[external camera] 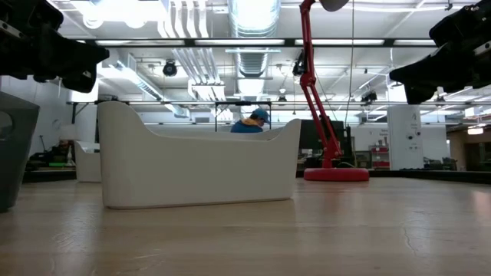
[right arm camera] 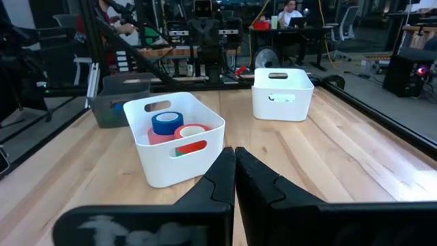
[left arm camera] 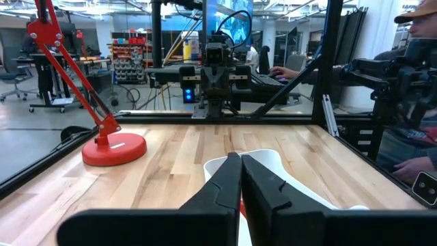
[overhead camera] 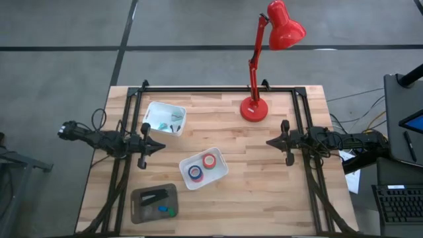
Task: Pick and place Stapler, Stapler remover, tape
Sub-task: Return to Home Position
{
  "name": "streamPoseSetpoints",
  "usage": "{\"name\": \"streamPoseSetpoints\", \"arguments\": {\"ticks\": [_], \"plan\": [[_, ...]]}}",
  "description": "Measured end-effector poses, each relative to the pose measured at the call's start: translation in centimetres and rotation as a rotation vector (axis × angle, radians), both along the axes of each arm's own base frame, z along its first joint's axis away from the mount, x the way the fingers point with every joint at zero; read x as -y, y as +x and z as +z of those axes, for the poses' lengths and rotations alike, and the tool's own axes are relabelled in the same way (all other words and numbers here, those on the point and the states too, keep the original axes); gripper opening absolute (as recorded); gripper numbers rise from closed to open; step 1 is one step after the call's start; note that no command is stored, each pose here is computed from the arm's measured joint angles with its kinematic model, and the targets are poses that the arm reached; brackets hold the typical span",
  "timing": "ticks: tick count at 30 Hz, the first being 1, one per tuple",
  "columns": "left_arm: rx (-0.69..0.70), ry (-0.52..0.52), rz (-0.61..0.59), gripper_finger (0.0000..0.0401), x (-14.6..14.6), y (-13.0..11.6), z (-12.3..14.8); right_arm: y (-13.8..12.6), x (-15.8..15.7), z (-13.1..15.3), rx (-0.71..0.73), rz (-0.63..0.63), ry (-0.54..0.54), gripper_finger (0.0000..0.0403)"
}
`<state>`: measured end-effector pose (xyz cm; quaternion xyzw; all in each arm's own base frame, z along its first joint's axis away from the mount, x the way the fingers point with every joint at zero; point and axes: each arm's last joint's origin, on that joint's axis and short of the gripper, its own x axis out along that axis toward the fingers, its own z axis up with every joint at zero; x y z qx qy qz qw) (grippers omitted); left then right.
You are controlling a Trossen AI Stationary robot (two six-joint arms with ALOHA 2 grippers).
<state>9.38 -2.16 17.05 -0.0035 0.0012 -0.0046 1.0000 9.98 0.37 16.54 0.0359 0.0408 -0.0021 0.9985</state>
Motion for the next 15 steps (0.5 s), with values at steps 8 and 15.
{"name": "streamPoseSetpoints", "arguments": {"ticks": [8,15], "plan": [[0.000,0.000,0.000,0.0019,0.00,0.00,0.00,0.00,0.00,0.00,0.000,0.000,-0.001,0.0008],[0.000,0.000,0.000,0.0014,0.00,0.00,0.00,0.00,0.00,0.00,0.000,0.000,0.001,0.0008]]}}
